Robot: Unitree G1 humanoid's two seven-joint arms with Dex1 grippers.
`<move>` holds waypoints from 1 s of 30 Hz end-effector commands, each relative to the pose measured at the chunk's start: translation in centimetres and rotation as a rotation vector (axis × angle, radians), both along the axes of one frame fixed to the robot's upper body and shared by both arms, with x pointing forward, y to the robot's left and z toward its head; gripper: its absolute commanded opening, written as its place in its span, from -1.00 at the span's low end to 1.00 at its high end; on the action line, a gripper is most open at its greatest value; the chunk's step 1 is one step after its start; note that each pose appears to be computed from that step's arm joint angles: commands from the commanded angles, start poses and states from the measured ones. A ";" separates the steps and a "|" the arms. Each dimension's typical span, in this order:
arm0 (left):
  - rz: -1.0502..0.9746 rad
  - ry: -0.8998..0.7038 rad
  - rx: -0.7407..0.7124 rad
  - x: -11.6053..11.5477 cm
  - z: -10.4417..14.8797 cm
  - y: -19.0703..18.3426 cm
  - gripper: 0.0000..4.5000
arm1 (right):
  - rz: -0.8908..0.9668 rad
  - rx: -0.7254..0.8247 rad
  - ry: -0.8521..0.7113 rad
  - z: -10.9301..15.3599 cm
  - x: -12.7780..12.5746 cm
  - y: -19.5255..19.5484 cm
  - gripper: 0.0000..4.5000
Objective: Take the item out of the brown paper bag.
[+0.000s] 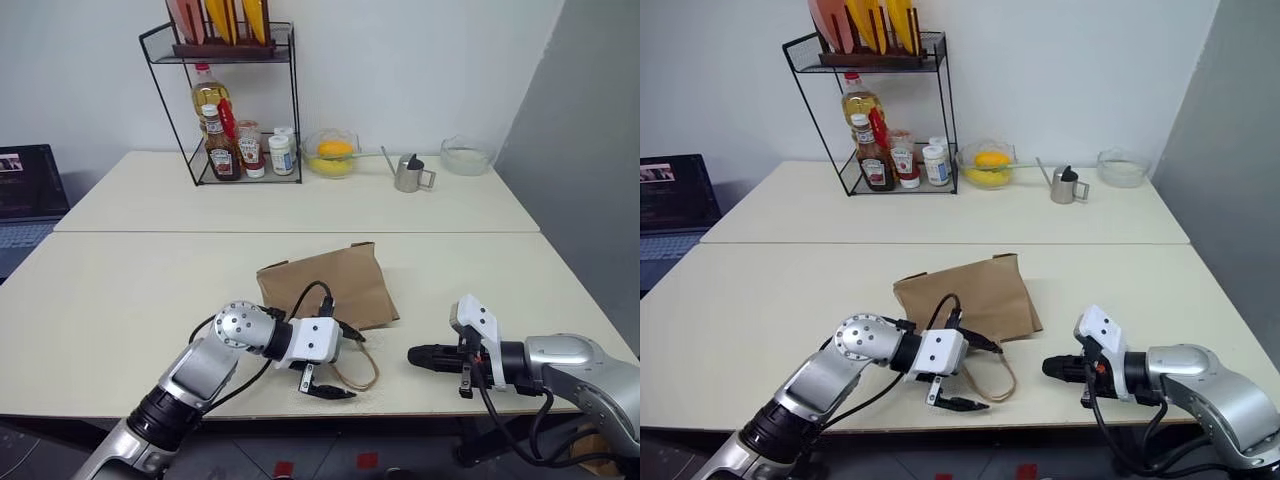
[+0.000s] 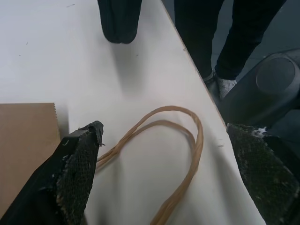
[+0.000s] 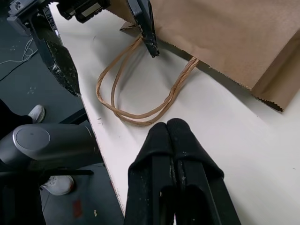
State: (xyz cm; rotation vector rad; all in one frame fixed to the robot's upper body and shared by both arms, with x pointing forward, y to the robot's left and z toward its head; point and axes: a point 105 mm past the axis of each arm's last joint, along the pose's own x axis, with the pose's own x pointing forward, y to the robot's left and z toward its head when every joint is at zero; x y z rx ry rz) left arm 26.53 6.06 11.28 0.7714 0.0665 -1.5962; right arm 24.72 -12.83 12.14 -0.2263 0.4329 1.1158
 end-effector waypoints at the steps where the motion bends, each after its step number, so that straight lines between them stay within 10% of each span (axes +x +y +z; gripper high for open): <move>1: -0.008 -0.055 0.017 0.3 -0.3 -0.4 0.99 | 0.017 0.019 -0.036 1.0 -0.2 0.4 -1.00; 10: 0.067 -0.079 0.008 2.2 -0.9 -0.9 0.73 | 0.022 0.017 -0.027 0.8 -0.6 0.6 -1.00; 22: 0.137 0.013 -0.103 2.2 1.1 -1.0 -0.97 | 0.094 0.014 -0.017 -0.5 -1.2 2.0 -1.00; 30: 0.275 0.079 -0.174 3.6 2.3 -0.2 -0.99 | 0.174 0.018 -0.084 -0.9 -1.7 3.4 -1.00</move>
